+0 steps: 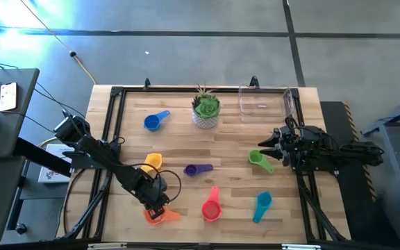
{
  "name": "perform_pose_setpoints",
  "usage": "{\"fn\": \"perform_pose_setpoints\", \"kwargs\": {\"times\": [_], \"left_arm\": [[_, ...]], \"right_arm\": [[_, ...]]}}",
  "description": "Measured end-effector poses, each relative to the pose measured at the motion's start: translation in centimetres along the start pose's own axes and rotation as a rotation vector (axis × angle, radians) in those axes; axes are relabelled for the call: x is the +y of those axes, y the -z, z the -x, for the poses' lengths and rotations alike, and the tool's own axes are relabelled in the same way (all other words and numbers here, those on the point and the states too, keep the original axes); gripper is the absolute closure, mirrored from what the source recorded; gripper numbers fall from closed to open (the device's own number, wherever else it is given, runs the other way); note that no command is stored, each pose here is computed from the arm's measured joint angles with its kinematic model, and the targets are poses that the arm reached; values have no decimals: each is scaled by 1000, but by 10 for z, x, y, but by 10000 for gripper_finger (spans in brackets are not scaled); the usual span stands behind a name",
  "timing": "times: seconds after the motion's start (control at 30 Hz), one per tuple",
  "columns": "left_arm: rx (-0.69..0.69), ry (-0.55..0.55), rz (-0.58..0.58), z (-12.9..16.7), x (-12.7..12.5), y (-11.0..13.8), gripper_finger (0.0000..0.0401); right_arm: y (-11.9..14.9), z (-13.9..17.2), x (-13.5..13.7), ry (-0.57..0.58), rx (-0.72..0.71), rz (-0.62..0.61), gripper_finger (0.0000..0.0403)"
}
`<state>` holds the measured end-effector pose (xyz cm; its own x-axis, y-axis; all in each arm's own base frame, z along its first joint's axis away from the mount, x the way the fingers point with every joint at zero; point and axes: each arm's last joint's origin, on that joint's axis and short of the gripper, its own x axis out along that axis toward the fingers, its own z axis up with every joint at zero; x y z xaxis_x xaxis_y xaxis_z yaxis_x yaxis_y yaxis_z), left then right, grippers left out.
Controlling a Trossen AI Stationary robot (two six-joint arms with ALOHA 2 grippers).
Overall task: Nest measuring cups in basket
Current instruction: Prepare the orange measuring cup
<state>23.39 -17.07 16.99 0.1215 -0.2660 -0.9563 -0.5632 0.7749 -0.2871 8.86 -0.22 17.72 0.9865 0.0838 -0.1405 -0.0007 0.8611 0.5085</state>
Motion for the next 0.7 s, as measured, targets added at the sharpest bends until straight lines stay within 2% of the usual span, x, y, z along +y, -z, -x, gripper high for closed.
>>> {"fn": "perform_pose_setpoints", "kwargs": {"times": [0.1, 0.57, 0.7], "left_arm": [[-14, 18, 25, 1, 0, -6, 393], [-130, 24, 239, 10, 20, -57, 396], [-136, 36, 226, 13, 25, -66, 396]], "right_arm": [[0, 0, 0, 0, 0, 0, 214], [0, 0, 0, -1, 0, 0, 214], [0, 0, 0, -1, 0, 0, 214]]}}
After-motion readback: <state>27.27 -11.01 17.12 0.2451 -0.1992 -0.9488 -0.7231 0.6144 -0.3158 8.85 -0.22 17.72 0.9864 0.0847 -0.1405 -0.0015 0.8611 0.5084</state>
